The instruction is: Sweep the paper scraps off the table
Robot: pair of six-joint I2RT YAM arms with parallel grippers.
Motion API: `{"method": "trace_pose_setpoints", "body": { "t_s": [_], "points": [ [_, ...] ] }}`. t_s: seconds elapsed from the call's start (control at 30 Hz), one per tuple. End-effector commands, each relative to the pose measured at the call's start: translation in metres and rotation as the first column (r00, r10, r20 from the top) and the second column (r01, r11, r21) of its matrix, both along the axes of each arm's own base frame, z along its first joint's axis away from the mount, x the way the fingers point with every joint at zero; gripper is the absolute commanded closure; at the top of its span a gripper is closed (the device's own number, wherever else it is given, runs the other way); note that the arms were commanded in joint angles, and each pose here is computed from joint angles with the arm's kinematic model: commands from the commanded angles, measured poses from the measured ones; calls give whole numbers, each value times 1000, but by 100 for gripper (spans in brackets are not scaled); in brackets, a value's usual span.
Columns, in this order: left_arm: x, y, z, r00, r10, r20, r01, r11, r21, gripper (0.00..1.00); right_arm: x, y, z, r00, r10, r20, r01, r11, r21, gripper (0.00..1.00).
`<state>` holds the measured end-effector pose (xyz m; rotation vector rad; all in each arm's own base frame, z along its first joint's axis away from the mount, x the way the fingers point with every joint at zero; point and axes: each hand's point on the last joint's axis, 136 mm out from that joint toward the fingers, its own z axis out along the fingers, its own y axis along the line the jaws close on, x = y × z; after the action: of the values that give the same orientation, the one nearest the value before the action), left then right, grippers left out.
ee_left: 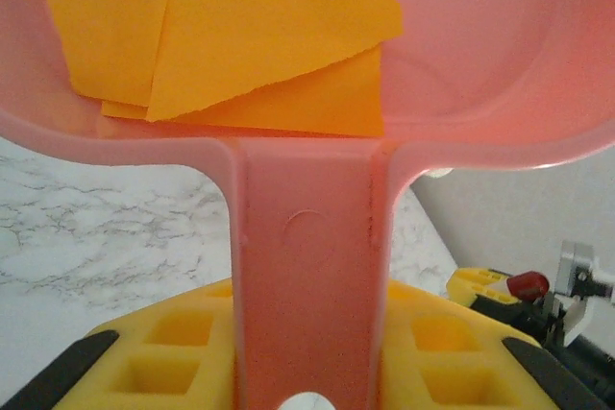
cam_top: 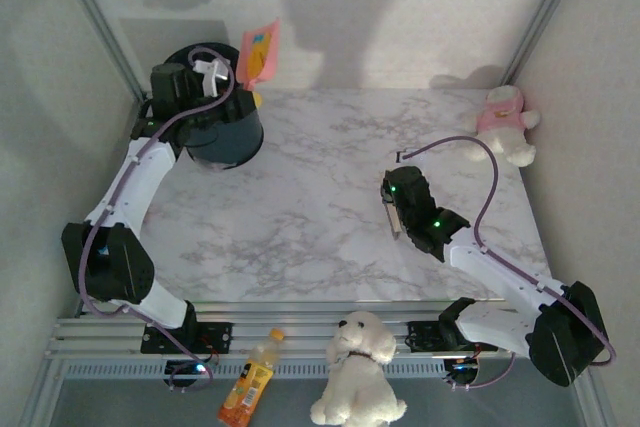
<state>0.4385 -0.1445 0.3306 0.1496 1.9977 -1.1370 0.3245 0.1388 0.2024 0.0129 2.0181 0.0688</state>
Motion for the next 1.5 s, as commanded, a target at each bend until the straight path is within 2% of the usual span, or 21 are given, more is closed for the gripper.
{"method": "trace_pose_setpoints", "body": {
  "t_s": [0.0,0.27,1.1,1.27,1.47],
  "points": [
    [-4,8,30,999,20,39,-17,997,-72,100,0,1,12,999,2,38,-3,1000,23,100],
    [8,33,26,995,86,-54,-95,975,-201,100,1,1,11,999,1,36,-1,1000,19,100],
    [27,46,19,974,74,-213,-147,924,-352,100,4,5,7,1000,4,18,-5,1000,12,100],
    [33,50,16,963,70,-258,-171,903,-394,100,3,5,5,1000,5,14,-5,1000,15,100],
    [36,50,23,963,60,-261,-176,878,-446,100,3,5,5,1000,5,13,-5,1000,16,100]
  ]
}}
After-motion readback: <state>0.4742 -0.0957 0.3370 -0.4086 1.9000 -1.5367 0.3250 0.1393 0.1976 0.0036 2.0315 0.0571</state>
